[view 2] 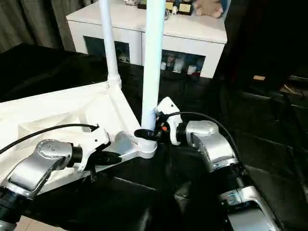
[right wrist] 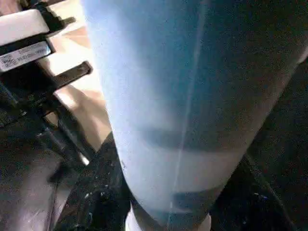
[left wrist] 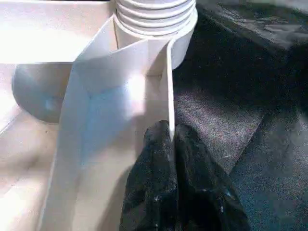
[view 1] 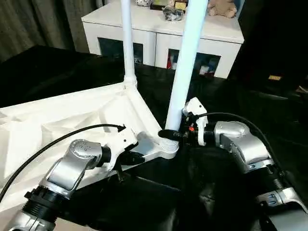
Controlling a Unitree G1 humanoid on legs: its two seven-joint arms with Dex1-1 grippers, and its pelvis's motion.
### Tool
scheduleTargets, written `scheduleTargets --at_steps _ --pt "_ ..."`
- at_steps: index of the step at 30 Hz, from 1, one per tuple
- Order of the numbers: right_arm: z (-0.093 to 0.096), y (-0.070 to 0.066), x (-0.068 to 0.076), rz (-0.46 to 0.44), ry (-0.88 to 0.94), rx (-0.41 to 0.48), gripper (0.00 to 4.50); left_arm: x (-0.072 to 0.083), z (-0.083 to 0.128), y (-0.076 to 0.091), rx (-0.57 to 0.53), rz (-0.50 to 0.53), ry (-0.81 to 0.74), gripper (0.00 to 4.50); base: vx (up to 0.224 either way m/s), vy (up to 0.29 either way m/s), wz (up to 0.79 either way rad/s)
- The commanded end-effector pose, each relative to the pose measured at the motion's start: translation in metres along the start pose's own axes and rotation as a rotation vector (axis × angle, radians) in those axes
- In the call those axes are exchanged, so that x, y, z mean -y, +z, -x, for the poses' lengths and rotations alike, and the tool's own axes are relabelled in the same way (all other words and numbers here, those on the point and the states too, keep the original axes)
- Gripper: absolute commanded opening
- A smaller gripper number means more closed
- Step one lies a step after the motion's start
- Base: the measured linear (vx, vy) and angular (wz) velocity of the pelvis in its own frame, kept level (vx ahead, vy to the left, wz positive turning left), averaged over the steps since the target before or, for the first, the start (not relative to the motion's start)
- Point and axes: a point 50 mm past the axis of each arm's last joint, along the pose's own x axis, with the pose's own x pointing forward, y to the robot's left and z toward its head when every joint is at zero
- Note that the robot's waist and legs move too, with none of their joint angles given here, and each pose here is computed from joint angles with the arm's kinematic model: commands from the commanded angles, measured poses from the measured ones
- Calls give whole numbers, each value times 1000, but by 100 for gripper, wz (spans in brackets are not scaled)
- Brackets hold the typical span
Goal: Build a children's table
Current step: Rotate leg to tighten
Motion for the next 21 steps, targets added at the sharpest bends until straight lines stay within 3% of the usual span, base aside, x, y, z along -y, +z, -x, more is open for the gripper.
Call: scheduleTargets --at_steps 1,2,3,5,8,10,11,13,16,21 --pt "10 -88 11 -278 -320 -340 183 -3 -12 18 72 8 59 0 0 0 0" --pt "10 -88 11 -278 -320 -340 183 -3 -12 18 72 8 59 0 -57 -6 0" --pt "9 -89 17 -365 -505 -295 183 -11 -26 16 69 99 199 0 -57 -6 0" --pt "7 -90 17 -402 -573 -277 183 -11 -33 16 71 154 244 0 -66 11 -2" --pt "-1 -91 13 -471 -667 -240 183 -6 -51 19 83 245 305 0 -21 5 -1" --pt "-14 -92 7 -590 -768 -203 183 3 -72 27 101 313 357 0 0 0 0" --pt "-14 -92 7 -590 -768 -203 183 3 -72 27 101 313 357 0 0 0 0" --pt "-29 -92 0 -697 -842 -198 183 16 -94 41 114 324 351 0 0 0 0" --pt "-36 -90 -2 -723 -892 -216 183 23 -104 49 98 288 334 0 0 0 0" --pt "-38 -87 -2 -714 -901 -221 183 23 -104 49 80 273 339 0 0 0 0"
